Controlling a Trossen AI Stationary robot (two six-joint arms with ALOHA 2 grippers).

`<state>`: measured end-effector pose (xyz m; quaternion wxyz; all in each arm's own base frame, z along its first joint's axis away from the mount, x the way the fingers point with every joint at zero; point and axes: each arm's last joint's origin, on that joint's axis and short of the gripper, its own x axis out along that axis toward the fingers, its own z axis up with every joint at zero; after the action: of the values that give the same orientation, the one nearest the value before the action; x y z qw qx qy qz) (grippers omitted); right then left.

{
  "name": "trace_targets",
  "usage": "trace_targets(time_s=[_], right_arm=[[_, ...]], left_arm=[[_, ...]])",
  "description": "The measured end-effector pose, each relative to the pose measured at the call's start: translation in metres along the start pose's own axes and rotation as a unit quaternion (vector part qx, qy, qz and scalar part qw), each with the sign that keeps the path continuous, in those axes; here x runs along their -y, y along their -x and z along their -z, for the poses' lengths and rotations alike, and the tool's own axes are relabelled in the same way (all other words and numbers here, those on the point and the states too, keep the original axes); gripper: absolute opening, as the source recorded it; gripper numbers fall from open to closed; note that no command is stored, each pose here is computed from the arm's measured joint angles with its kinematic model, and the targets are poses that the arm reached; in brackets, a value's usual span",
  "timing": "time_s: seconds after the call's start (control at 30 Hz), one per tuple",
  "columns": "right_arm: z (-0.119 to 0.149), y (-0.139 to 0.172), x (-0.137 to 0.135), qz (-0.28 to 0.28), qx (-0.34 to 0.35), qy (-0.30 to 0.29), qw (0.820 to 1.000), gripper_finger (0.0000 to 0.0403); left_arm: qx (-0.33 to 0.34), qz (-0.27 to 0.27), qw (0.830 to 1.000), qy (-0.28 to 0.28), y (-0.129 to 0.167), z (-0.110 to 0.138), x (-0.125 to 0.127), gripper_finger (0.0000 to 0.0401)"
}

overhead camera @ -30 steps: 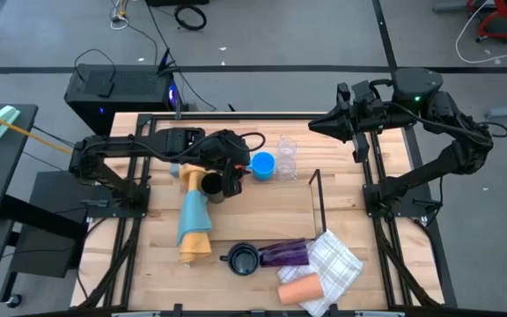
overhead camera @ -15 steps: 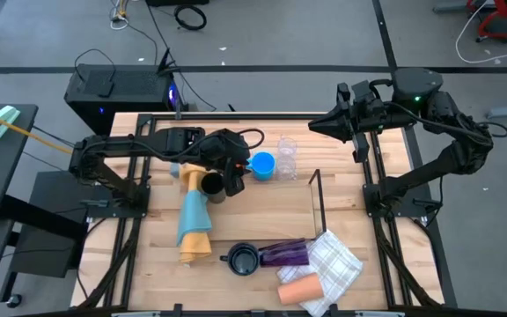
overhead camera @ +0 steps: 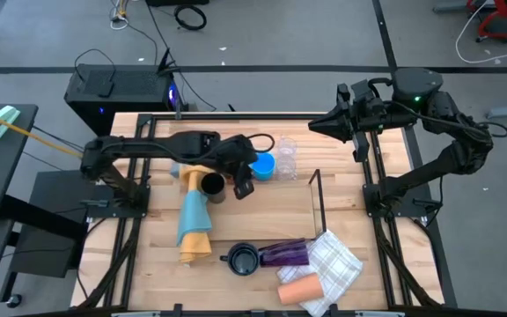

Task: Stack small to large cups/mugs on shelf
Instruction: Put the orange cup on the shelf

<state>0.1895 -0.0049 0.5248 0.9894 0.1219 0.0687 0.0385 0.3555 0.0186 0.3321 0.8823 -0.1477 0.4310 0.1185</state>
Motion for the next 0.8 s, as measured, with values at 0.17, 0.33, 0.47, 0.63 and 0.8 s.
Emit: trace_targets(time_s=[0.17,0.33,0.47,0.63,0.8], right_arm=[[0.000,0.000,0.000,0.000,0.000,-0.002,1.000,0.0038],[0.000,0.000,0.000,-0.001,-0.001,-0.006,1.000,0.0038],[0.000,-0.001,0.000,-0.002,0.000,-0.006,1.000,0.0038],[0.000,-0.003,0.000,-0.005,-0.001,-0.006,1.000,0.0038],[0.001,-0.006,0.000,-0.008,-0.006,-0.006,1.000,0.0038]], left_arm=[[-0.035,-0.021,0.998,0.056,-0.017,0.001,-0.013,0.0119],[-0.082,-0.060,0.990,0.101,-0.024,0.004,-0.038,0.0109],[-0.111,-0.053,0.986,0.112,-0.026,0.005,-0.053,0.0100],[-0.135,-0.026,0.984,0.112,-0.034,0.005,-0.062,0.0094],[-0.136,-0.015,0.985,0.104,-0.035,0.004,-0.063,0.0094]])
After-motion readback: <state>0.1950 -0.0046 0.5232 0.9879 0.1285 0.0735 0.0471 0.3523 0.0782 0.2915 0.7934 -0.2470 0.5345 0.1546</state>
